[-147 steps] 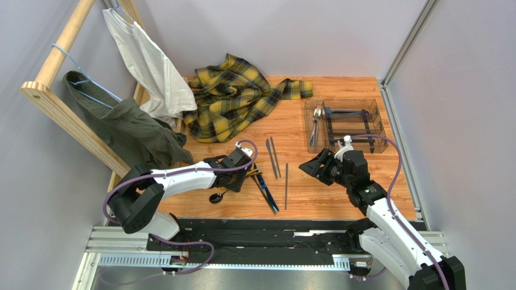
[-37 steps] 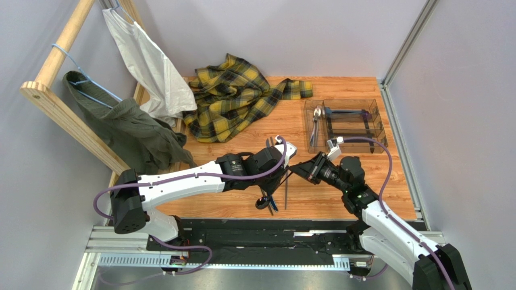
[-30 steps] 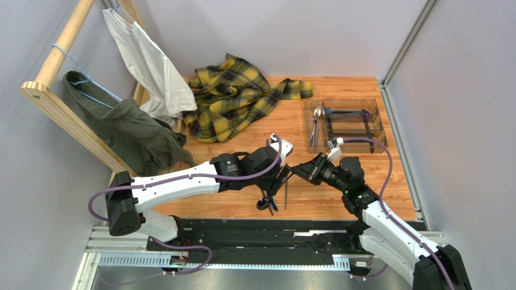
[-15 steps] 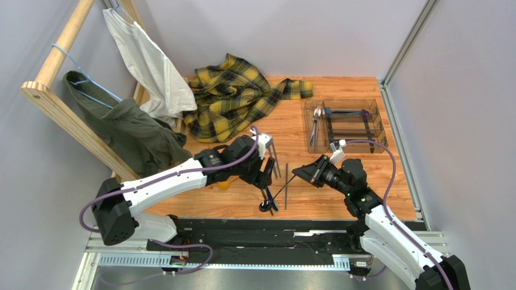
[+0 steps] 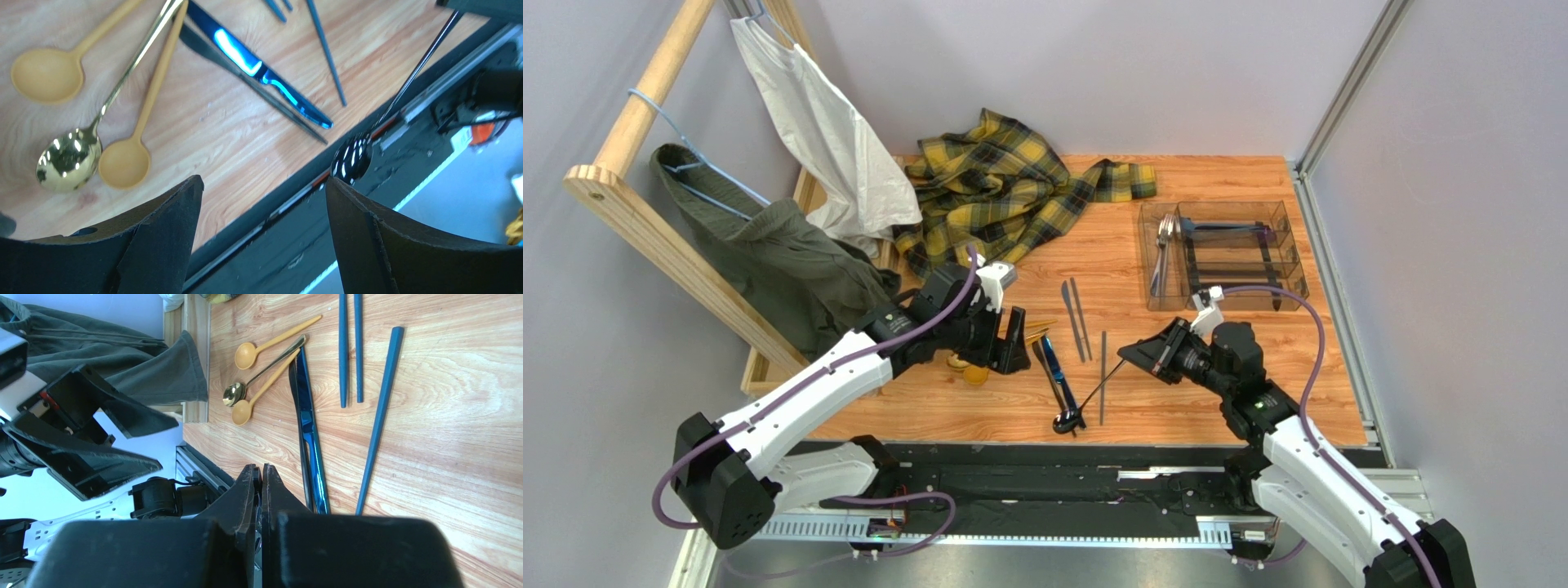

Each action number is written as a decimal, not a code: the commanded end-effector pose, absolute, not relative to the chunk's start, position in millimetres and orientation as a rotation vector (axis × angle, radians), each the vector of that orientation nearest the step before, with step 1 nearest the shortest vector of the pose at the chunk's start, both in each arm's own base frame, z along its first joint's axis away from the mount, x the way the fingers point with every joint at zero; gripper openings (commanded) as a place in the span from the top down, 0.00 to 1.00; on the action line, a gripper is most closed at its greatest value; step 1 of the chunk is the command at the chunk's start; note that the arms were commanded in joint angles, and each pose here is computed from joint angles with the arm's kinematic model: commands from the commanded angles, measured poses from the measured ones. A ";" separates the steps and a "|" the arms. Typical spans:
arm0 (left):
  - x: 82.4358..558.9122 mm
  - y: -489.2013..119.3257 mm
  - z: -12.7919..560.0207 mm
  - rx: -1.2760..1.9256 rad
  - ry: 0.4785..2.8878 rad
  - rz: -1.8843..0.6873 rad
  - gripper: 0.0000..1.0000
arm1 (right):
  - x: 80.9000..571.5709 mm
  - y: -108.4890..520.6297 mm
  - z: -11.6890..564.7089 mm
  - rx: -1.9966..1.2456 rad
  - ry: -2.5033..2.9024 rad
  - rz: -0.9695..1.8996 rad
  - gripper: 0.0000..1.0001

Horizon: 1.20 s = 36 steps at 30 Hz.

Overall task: Sort the eating utensils into containers
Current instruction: Pick up the spoon from the center of the board.

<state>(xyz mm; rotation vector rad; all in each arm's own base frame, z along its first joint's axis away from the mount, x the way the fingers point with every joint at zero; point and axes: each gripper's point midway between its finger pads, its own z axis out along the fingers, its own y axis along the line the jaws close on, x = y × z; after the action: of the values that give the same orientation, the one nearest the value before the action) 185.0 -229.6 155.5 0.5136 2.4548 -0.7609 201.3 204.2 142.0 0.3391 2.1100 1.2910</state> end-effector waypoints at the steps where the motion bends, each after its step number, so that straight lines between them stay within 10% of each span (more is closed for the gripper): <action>1: 167.8 -216.4 170.5 0.624 2.468 -0.747 0.18 | 214.4 202.0 179.7 0.310 2.007 1.274 1.00; 36: 154.0 -193.1 194.4 0.594 2.304 -0.738 0.19 | 385.7 113.3 308.6 0.569 1.896 1.005 1.00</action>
<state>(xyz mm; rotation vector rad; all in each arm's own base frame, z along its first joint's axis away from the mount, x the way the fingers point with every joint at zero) 153.4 -189.8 189.2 0.6041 2.3285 -0.7128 368.3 130.8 283.1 0.5726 1.9415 0.9884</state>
